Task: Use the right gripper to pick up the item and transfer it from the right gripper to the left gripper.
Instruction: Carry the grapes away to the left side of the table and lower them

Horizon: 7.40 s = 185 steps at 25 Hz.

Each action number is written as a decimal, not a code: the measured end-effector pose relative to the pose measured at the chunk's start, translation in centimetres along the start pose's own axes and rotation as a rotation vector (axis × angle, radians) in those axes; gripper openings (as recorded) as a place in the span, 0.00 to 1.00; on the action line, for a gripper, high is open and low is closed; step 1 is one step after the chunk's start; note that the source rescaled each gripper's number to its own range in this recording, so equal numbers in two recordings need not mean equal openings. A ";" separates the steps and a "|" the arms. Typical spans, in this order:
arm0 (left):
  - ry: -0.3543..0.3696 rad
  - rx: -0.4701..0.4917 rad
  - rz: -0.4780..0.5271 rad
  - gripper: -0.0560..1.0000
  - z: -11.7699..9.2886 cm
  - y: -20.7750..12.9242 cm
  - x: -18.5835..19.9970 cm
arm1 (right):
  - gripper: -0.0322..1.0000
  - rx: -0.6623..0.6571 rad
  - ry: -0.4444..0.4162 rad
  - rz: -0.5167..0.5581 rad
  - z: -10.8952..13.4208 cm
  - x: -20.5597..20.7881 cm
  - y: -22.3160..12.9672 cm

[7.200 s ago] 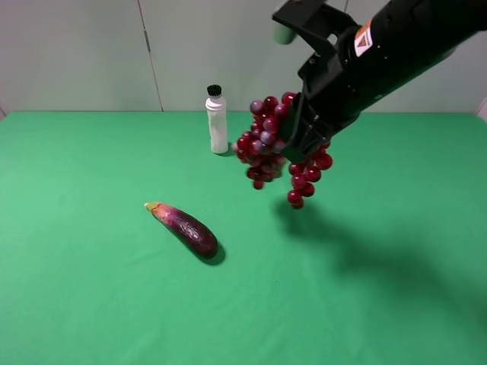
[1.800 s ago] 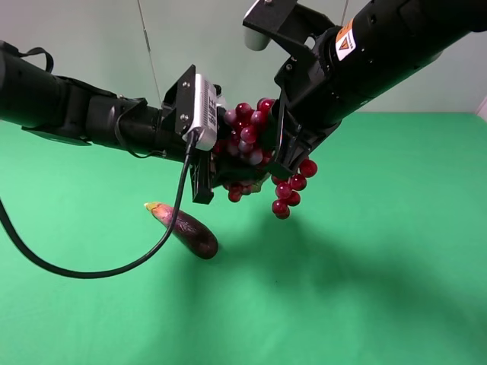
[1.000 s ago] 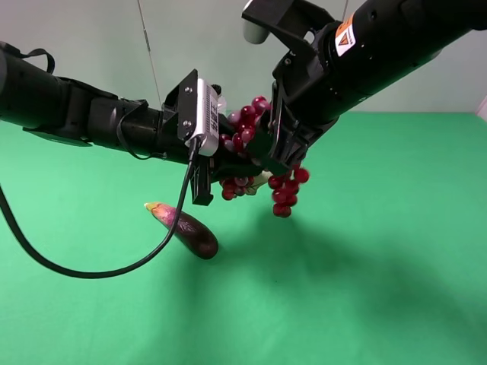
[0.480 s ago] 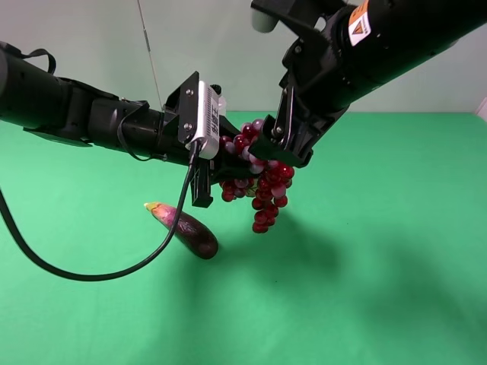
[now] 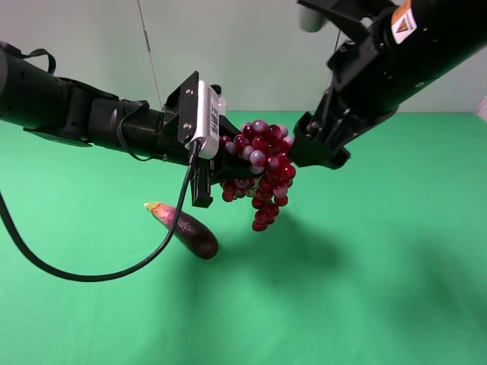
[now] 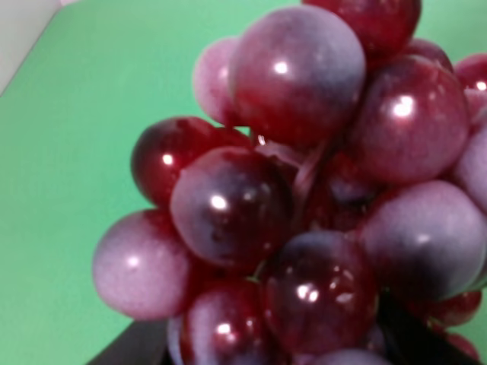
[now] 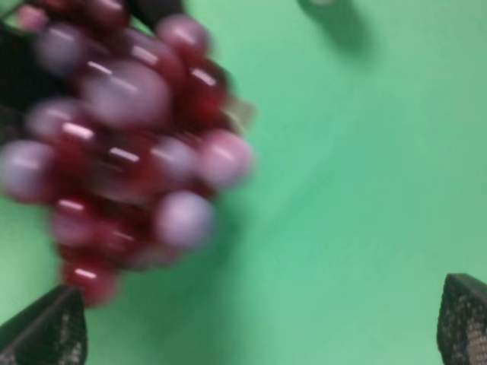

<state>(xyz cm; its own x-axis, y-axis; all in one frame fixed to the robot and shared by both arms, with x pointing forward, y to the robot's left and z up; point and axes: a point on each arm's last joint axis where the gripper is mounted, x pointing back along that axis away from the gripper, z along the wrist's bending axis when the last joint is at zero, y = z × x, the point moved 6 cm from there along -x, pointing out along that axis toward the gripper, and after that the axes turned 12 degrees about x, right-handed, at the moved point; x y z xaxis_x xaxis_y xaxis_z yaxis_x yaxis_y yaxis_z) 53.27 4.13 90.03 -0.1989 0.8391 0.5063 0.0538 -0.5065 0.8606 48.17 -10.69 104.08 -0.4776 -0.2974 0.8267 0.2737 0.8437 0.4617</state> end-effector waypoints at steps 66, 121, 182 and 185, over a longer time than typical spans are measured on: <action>-0.097 0.002 -0.101 0.06 -1.5 1.5 0.1 | 1.00 -0.682 -0.460 -0.342 7.8 13.1 -21.6; -0.100 -0.005 -0.104 0.06 -1.5 1.6 0.2 | 1.00 -0.839 -0.652 -0.303 7.6 13.9 -22.7; 1.147 0.820 0.071 0.05 10.5 -8.7 15.9 | 1.00 -0.839 -0.652 -0.303 7.6 13.9 -22.7; 1.136 0.841 0.130 0.05 10.4 -10.6 14.8 | 1.00 -0.839 -0.652 -0.303 7.6 13.9 -22.7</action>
<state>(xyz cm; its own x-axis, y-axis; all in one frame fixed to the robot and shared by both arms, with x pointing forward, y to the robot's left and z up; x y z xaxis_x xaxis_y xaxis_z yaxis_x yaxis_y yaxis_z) 59.97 23.95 88.99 -0.7918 -0.0205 0.6105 0.6096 0.0380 0.7918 28.99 -30.57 102.66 -0.9018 0.0604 0.4279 0.4321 0.1315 0.8922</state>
